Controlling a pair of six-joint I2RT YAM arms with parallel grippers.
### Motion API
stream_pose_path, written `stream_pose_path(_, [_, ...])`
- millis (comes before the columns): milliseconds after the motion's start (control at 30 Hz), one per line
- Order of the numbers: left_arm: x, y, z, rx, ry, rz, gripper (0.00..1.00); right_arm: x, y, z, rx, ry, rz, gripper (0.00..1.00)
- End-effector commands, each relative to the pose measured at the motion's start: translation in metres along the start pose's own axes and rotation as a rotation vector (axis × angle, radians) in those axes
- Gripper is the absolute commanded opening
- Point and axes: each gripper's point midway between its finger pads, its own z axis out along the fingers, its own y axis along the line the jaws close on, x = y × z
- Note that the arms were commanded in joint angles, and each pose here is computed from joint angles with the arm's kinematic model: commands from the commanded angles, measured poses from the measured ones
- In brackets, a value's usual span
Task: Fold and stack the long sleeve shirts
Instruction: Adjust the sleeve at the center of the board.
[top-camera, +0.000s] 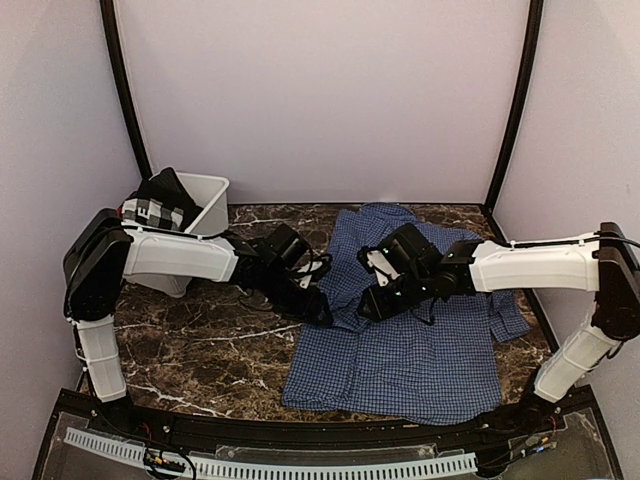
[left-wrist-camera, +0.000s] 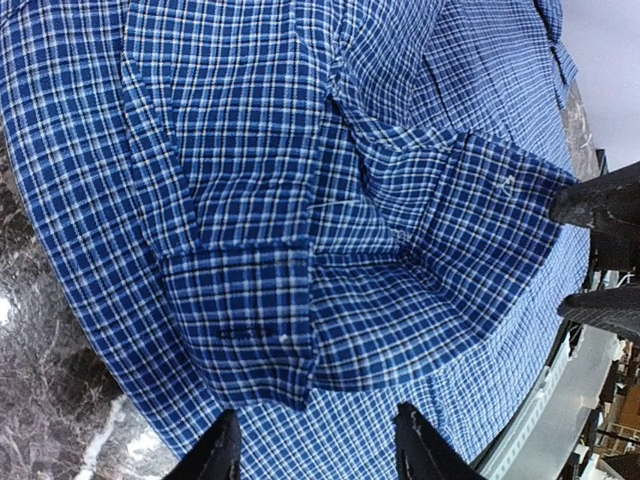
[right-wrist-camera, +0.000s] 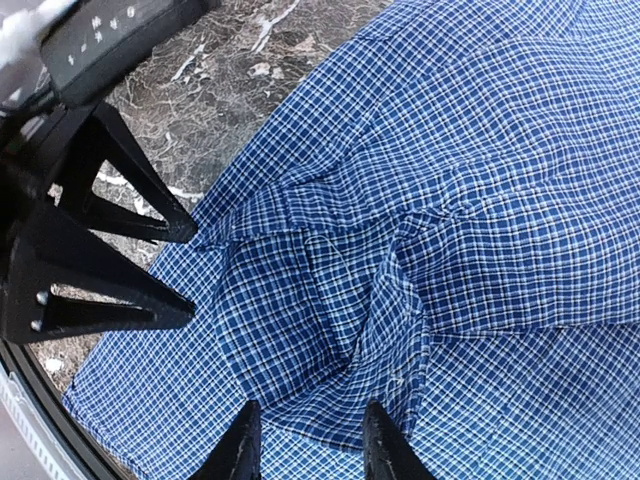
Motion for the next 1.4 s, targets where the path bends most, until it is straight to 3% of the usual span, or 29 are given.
stream_pose_path(0, [-0.006,0.002,-0.002,-0.080,-0.009,0.045,0.51,-0.007,-0.003,-0.003,0.045,-0.033,0.031,0.33])
stream_pose_path(267, [-0.015,0.013,-0.002,-0.178,-0.052,0.062,0.46,-0.016,-0.015,-0.032,0.111,-0.111,0.088,0.40])
stream_pose_path(533, [-0.017,0.010,0.001,-0.169,-0.057,0.073,0.43,-0.008,-0.026,-0.029,0.145,-0.126,0.179,0.43])
stream_pose_path(967, [-0.017,0.005,0.007,-0.156,-0.054,0.086,0.39,0.000,-0.003,-0.001,0.065,-0.079,0.176,0.41])
stream_pose_path(1100, [-0.021,0.001,0.007,-0.152,-0.064,0.098,0.34,0.001,-0.004,0.007,0.085,-0.073,0.168,0.32])
stream_pose_path(1367, [-0.026,-0.012,0.002,-0.135,-0.070,0.145,0.06,0.002,0.004,0.020,0.072,-0.025,0.109,0.02])
